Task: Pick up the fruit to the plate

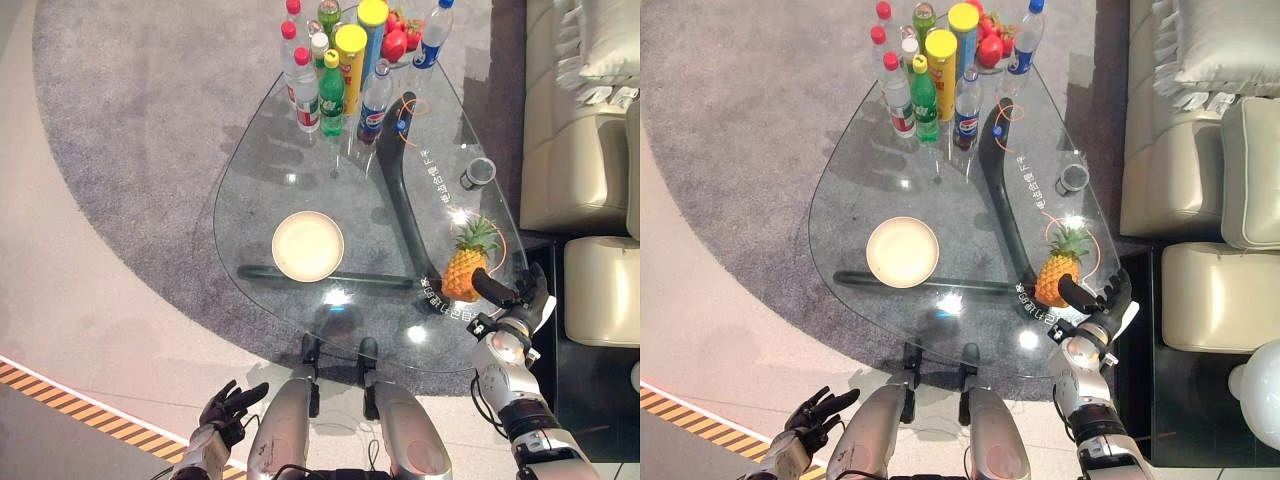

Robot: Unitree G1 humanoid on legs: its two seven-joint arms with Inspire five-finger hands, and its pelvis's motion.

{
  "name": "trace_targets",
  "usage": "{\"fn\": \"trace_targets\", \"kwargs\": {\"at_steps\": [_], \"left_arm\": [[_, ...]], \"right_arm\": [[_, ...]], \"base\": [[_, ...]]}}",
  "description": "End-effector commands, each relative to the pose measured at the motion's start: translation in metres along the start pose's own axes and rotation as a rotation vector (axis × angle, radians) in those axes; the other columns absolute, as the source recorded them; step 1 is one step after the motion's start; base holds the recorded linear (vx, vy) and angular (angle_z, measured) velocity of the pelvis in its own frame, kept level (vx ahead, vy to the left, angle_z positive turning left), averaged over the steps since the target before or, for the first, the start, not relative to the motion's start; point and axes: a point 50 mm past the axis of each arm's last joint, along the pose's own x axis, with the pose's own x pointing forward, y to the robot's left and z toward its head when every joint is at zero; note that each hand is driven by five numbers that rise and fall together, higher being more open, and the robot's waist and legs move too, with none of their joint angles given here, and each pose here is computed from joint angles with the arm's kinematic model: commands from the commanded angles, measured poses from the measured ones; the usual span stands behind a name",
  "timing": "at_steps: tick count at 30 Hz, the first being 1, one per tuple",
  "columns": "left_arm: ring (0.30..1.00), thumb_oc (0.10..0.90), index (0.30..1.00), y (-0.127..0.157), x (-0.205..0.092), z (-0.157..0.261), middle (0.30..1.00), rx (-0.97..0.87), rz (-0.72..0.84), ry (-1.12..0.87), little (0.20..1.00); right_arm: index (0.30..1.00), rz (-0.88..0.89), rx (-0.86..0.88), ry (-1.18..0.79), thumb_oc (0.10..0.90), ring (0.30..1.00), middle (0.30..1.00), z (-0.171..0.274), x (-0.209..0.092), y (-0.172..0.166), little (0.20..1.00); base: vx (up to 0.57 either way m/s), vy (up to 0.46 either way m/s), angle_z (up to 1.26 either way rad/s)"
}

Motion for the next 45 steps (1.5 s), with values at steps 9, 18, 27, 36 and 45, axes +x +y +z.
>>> {"fn": "trace_targets", "kwargs": {"at_steps": [9, 18, 27, 36, 45], "left_arm": [[0.900, 0.800, 0.900, -0.007, -0.002, 0.001, 0.900, -0.025, -0.019, -0.023, 0.900], [0.900, 0.800, 0.900, -0.016, -0.003, 0.010, 0.900, -0.072, -0.062, -0.056, 0.900], [0.900, 0.800, 0.900, -0.025, -0.004, 0.015, 0.900, -0.086, -0.095, -0.070, 0.900], [0.900, 0.800, 0.900, -0.026, -0.004, 0.017, 0.900, -0.083, -0.095, -0.079, 0.900], [0.900, 0.800, 0.900, -0.029, -0.002, 0.022, 0.900, -0.079, -0.097, -0.081, 0.900]], "right_arm": [[0.900, 0.019, -0.025, -0.276, 0.800, 0.900, 0.900, 0.075, 0.015, 0.023, 0.900], [0.900, -0.101, -0.110, -0.246, 0.800, 0.900, 0.900, 0.086, 0.032, 0.020, 0.900], [0.900, -0.128, -0.161, -0.226, 0.800, 0.900, 0.900, 0.088, 0.034, 0.024, 0.900], [0.900, 0.039, -0.080, -0.176, 0.800, 0.900, 0.900, 0.090, 0.031, 0.045, 0.900], [0.900, 0.021, -0.072, -0.001, 0.800, 0.900, 0.900, 0.080, 0.044, 0.045, 0.900]], "base": [[0.00, 0.014, 0.02], [0.00, 0.000, 0.00], [0.00, 0.000, 0.00], [0.00, 0.001, 0.01], [0.00, 0.001, 0.01]]}}
